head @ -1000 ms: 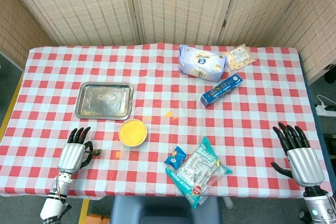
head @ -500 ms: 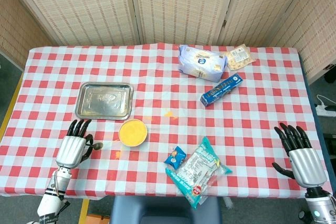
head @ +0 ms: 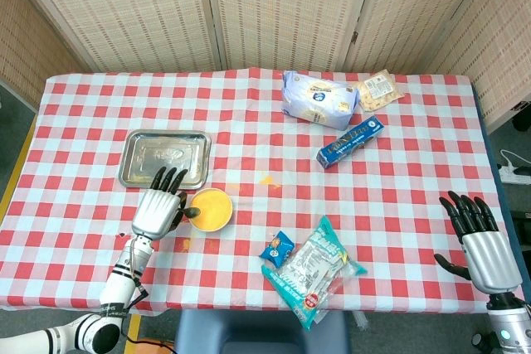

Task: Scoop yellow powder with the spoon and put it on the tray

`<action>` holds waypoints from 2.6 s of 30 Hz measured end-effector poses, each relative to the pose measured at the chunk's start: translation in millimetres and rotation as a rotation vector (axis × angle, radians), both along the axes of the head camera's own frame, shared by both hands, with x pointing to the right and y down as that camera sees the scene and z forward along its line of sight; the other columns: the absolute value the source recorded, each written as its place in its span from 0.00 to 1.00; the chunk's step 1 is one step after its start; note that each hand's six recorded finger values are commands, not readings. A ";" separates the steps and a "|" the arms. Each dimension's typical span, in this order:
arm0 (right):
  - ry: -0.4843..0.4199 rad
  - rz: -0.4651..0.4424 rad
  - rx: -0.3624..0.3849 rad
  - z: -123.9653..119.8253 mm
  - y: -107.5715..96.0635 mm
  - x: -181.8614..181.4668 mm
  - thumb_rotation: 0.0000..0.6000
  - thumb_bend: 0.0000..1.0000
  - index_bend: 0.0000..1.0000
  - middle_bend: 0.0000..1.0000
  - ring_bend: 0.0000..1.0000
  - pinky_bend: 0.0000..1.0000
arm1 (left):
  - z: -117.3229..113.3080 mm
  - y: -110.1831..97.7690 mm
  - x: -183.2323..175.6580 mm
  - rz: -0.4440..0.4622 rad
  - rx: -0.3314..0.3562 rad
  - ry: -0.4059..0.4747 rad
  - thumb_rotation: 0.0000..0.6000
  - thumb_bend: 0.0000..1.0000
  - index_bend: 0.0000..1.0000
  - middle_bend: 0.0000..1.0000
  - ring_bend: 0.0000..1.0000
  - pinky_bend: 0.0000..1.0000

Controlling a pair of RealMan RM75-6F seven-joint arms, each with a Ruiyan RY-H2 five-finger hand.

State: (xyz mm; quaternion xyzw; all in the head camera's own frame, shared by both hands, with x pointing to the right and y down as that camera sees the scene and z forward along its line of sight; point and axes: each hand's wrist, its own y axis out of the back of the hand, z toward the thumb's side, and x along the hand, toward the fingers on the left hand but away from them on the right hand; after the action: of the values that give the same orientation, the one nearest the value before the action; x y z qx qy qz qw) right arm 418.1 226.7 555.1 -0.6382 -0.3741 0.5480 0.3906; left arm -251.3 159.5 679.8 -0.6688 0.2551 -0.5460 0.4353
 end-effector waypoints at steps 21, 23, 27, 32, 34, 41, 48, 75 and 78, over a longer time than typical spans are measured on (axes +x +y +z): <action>-0.003 0.004 -0.001 -2.1 -0.3 2.4 1.00 0.05 0.00 0.00 0.00 0.00 | 25.3 1.9 20.7 0.043 -0.026 -0.074 1.00 0.43 0.31 0.02 0.00 0.01; -0.003 0.004 -0.001 -2.3 -0.2 2.5 1.00 0.05 0.00 0.00 0.00 0.00 | 23.7 2.1 19.9 0.041 -0.021 -0.072 1.00 0.43 0.31 0.02 0.00 0.01; -0.001 0.003 -0.002 -1.8 0.1 2.4 1.00 0.05 0.00 0.00 0.00 0.00 | 17.3 1.7 14.9 0.031 -0.004 -0.062 1.00 0.43 0.31 0.02 0.00 0.01; 0.001 -0.003 -0.006 -0.4 1.2 0.7 1.00 0.05 0.00 0.00 0.00 0.00 | 5.5 -2.0 5.1 0.005 0.010 -0.018 1.00 0.43 0.35 0.02 0.00 0.01; 0.005 -0.005 -0.006 0.0 1.7 0.2 1.00 0.05 0.00 0.00 0.00 0.00 | 0.8 -5.0 -1.3 -0.013 0.008 0.005 1.00 0.43 0.38 0.03 0.00 0.01; 0.015 -0.009 -0.012 3.3 2.7 -2.0 1.00 0.05 0.00 0.00 0.00 0.00 | -6.6 -27.6 -30.3 -0.105 -0.079 0.079 1.00 0.43 0.39 0.03 0.00 0.01; 0.023 0.001 -0.012 4.9 0.8 0.2 1.00 0.05 0.00 0.00 0.00 0.00 | 2.4 -47.5 -37.3 -0.197 -0.287 0.179 1.00 0.43 0.40 0.03 0.00 0.01; 0.040 0.016 -0.011 8.5 -2.4 3.0 1.00 0.05 0.00 0.00 0.00 0.00 | 22.1 -93.4 -60.8 -0.347 -0.491 0.166 1.00 0.43 0.48 0.03 0.00 0.01; 0.044 0.015 -0.014 9.8 -2.5 2.7 1.00 0.05 0.00 0.00 0.00 0.00 | 24.5 -92.5 -63.6 -0.346 -0.507 0.149 1.00 0.43 0.48 0.03 0.00 0.01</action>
State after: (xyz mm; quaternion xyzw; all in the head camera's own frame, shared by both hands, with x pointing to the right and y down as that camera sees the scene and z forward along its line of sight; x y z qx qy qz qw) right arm 420.8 224.3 564.9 -0.6260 -0.3664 0.5674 0.3898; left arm -314.9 67.1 704.4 -0.7408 0.2521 -0.6077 0.1353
